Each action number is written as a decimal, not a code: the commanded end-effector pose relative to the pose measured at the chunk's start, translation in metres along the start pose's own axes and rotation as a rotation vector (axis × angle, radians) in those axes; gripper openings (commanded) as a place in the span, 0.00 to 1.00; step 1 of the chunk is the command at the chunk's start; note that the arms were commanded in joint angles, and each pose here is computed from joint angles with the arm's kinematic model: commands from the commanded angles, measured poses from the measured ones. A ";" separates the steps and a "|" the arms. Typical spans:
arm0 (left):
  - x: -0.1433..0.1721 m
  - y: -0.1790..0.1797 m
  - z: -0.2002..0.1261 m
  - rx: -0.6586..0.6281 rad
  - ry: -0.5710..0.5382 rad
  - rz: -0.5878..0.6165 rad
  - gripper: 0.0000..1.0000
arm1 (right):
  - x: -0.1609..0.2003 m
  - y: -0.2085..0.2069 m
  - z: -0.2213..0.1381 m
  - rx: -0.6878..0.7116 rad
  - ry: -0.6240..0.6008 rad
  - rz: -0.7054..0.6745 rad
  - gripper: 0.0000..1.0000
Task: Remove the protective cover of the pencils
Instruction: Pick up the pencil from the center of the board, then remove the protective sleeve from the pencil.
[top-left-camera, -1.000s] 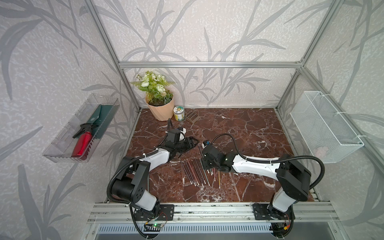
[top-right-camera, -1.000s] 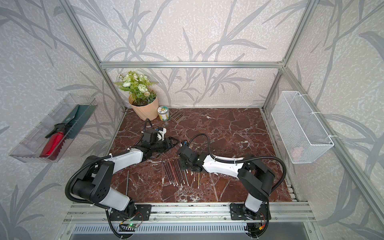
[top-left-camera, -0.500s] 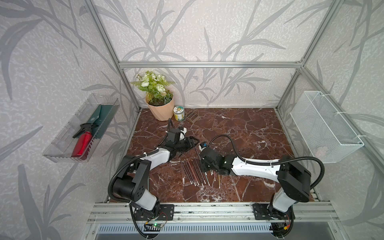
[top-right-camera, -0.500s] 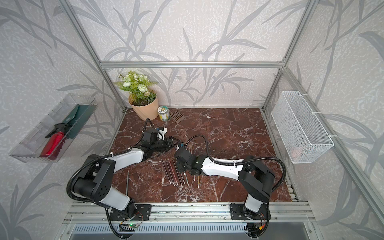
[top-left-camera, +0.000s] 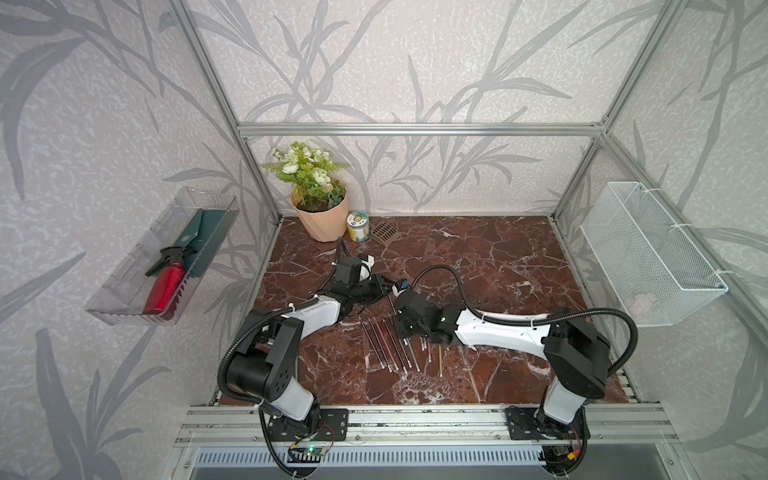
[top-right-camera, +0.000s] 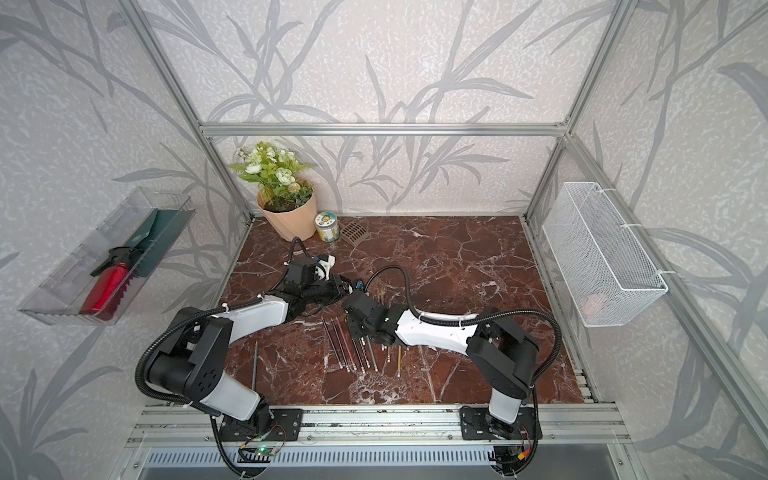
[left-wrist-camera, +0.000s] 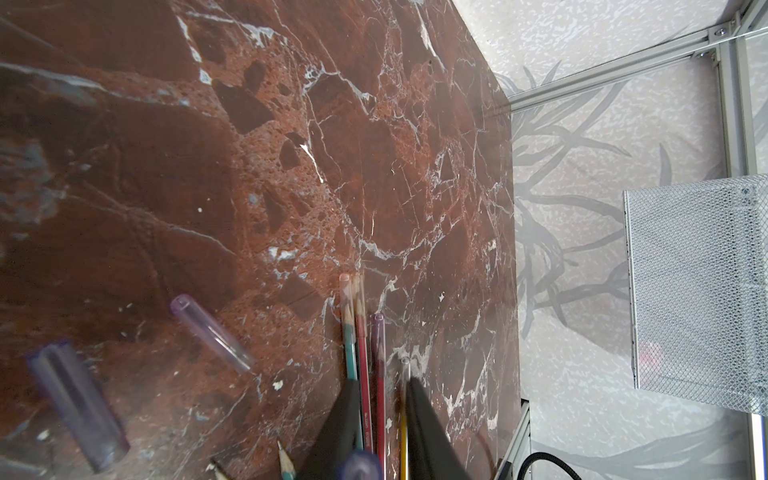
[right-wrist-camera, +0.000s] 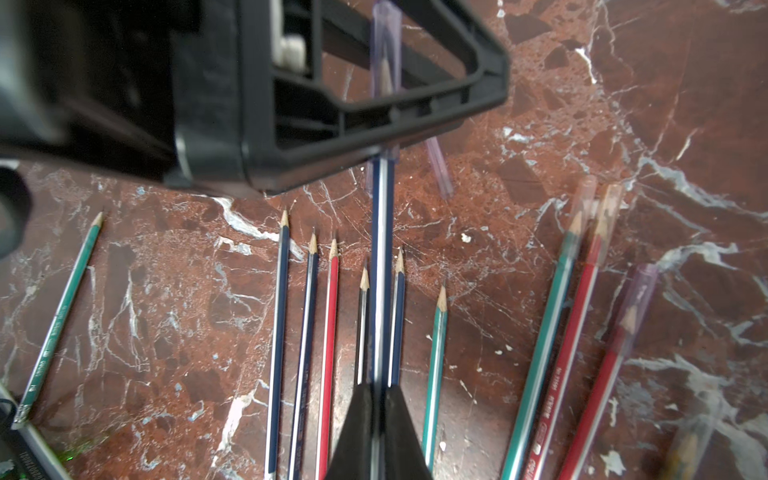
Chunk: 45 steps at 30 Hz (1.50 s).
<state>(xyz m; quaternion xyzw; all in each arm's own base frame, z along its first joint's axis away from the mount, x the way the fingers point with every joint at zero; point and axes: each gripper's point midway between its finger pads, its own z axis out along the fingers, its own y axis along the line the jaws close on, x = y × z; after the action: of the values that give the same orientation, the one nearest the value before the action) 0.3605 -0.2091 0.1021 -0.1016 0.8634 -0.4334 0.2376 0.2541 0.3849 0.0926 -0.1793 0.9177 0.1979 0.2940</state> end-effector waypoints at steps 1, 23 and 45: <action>-0.009 -0.011 0.001 0.023 -0.013 0.020 0.18 | -0.006 0.001 0.000 0.013 -0.007 0.004 0.00; -0.009 -0.011 -0.001 0.014 -0.012 0.022 0.04 | -0.009 0.005 0.014 0.025 0.009 -0.004 0.26; -0.013 -0.005 -0.006 -0.042 -0.026 0.029 0.00 | 0.027 0.005 -0.008 -0.026 0.045 -0.046 0.00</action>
<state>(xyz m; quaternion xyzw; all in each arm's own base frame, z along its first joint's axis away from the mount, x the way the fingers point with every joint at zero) 0.3509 -0.2093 0.0919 -0.1041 0.8788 -0.4164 0.2085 0.2475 0.3859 0.0821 -0.1860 0.9184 0.1993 0.2867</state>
